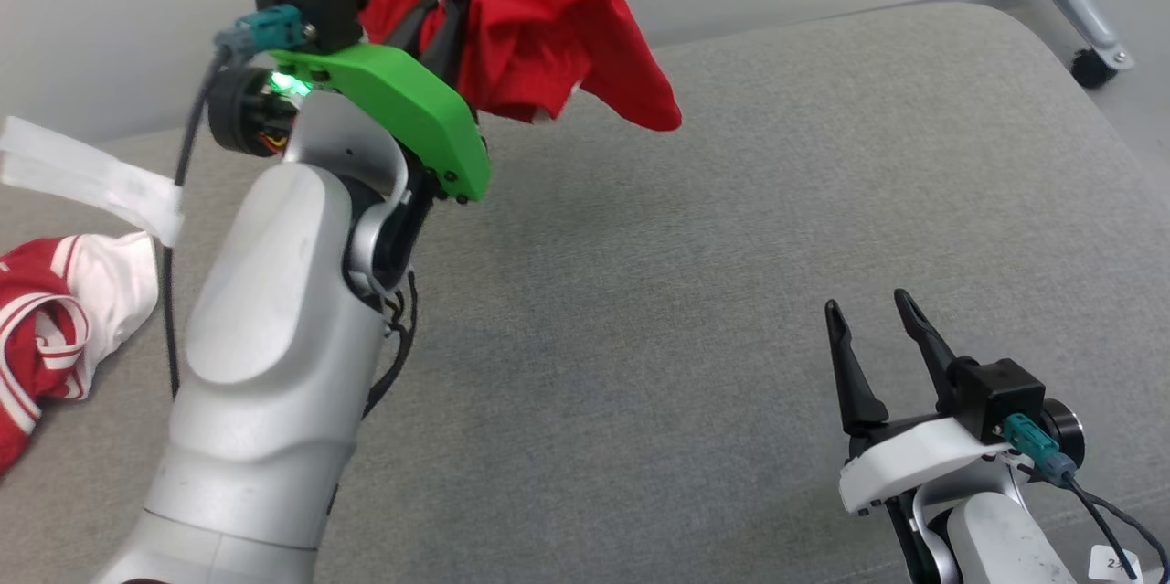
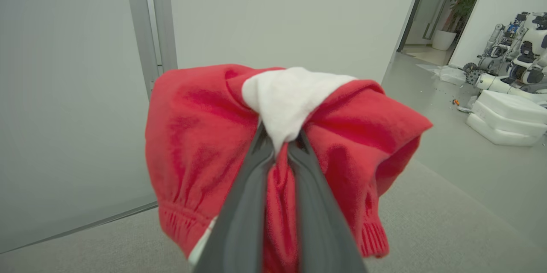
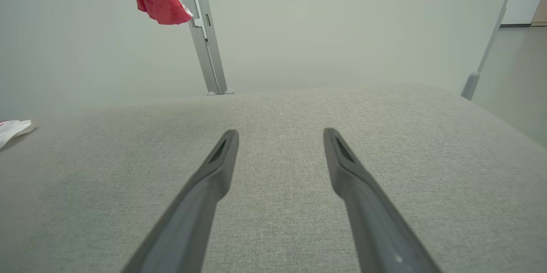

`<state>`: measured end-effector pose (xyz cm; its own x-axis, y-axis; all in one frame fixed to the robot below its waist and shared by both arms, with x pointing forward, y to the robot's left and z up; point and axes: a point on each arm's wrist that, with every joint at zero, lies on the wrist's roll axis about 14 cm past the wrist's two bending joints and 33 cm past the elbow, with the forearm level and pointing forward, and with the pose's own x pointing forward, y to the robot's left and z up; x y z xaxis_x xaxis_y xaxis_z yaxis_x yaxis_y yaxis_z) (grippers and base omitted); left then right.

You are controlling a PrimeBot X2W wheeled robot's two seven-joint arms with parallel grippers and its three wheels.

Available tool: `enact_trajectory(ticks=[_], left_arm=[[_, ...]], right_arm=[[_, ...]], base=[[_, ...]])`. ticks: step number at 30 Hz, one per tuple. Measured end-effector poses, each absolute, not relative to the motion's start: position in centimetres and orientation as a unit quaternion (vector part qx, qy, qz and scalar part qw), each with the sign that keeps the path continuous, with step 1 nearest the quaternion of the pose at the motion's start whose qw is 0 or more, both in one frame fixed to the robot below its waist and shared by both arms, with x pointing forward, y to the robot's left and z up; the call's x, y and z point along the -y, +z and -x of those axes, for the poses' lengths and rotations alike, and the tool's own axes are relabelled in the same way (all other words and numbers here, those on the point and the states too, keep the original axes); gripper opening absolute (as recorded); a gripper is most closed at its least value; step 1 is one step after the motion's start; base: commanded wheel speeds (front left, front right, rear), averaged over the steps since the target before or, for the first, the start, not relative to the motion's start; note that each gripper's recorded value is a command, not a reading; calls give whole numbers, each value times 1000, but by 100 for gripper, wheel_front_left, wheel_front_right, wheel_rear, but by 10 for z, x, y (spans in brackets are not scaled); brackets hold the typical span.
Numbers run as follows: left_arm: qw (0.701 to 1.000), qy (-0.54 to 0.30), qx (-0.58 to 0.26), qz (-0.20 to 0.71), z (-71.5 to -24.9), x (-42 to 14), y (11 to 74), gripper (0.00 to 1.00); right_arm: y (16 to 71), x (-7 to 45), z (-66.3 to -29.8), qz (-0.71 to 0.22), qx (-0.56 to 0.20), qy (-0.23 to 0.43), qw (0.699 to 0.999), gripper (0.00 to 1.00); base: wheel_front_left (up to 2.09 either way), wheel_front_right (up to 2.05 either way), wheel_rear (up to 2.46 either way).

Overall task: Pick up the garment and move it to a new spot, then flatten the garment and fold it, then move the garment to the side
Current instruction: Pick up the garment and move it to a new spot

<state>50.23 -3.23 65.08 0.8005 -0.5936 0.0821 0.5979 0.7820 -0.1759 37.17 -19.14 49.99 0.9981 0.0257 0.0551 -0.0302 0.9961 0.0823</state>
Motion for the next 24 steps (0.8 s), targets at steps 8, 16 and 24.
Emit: enact_trajectory(ticks=[8, 16, 24], left_arm=[[913, -379, -143, 49, -477, 94, 511, 0], [898, -393, -197, 34, -453, 105, 433, 100], [922, -343, -108, 145, -458, 83, 468, 100]], right_arm=[[488, 224, -361, -44, 8, -37, 998, 100], [471, 247, -353, -40, -19, -76, 996, 100], [472, 255, -354, -35, -16, -87, 995, 100]], base=[[0, 0, 0], [0, 0, 0], [0, 0, 0]])
